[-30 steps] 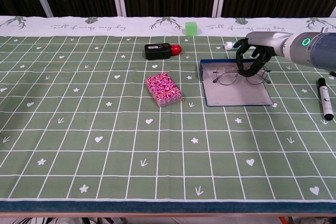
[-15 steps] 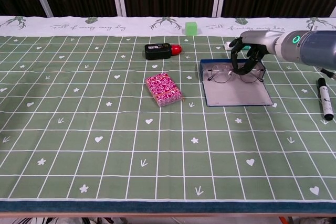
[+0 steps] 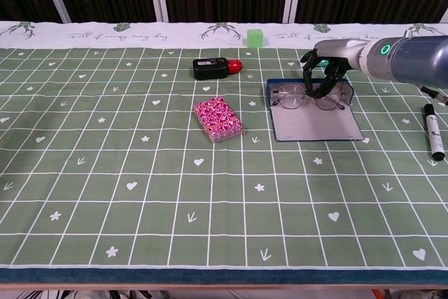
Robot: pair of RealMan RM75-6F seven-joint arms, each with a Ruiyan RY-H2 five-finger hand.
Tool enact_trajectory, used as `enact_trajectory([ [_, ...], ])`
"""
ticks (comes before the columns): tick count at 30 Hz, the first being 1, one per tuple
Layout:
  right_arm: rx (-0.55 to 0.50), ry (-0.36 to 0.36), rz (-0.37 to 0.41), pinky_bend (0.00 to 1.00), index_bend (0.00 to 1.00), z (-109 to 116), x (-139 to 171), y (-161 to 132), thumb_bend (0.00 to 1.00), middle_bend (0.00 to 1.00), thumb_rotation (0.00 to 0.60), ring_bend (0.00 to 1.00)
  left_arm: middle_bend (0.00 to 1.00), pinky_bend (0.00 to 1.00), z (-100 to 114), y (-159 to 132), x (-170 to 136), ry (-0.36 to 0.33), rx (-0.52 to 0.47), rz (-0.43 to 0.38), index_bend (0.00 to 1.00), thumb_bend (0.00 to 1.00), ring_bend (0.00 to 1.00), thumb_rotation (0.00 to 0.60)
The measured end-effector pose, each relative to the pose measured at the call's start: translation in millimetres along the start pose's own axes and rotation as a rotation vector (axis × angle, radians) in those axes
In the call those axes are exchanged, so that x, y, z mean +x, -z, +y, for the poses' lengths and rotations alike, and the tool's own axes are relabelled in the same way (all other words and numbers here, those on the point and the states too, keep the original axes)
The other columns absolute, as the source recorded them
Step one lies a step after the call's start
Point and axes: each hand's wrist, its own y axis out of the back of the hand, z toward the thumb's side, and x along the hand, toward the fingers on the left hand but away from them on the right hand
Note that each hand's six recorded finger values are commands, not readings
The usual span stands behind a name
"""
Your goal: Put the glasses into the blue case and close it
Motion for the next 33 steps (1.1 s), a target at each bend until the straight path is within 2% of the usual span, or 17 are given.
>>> enact_trajectory([
  [2, 0.008, -0.007, -0.001, 0.15, 0.47, 0, 0, 1, 0.5, 0.0, 0.6, 0.02, 0.0, 0.0, 0, 0, 0, 0.0, 0.0, 0.0, 0.13, 0.21, 0.0, 0.6],
  [13, 0.025, -0.052, 0.003, 0.15, 0.26, -5, 7, 5, 0.5, 0.0, 0.6, 0.01, 0.0, 0.0, 0, 0, 0, -0.002, 0.0, -0.001, 0.13, 0.21, 0.0, 0.6],
  [33, 0.028, -0.048, -0.001, 0.15, 0.22, 2, 13, 8, 0.48, 0.0, 0.6, 0.0, 0.0, 0.0, 0, 0, 0, -0.003, 0.003, 0.002, 0.13, 0.21, 0.0, 0.6],
])
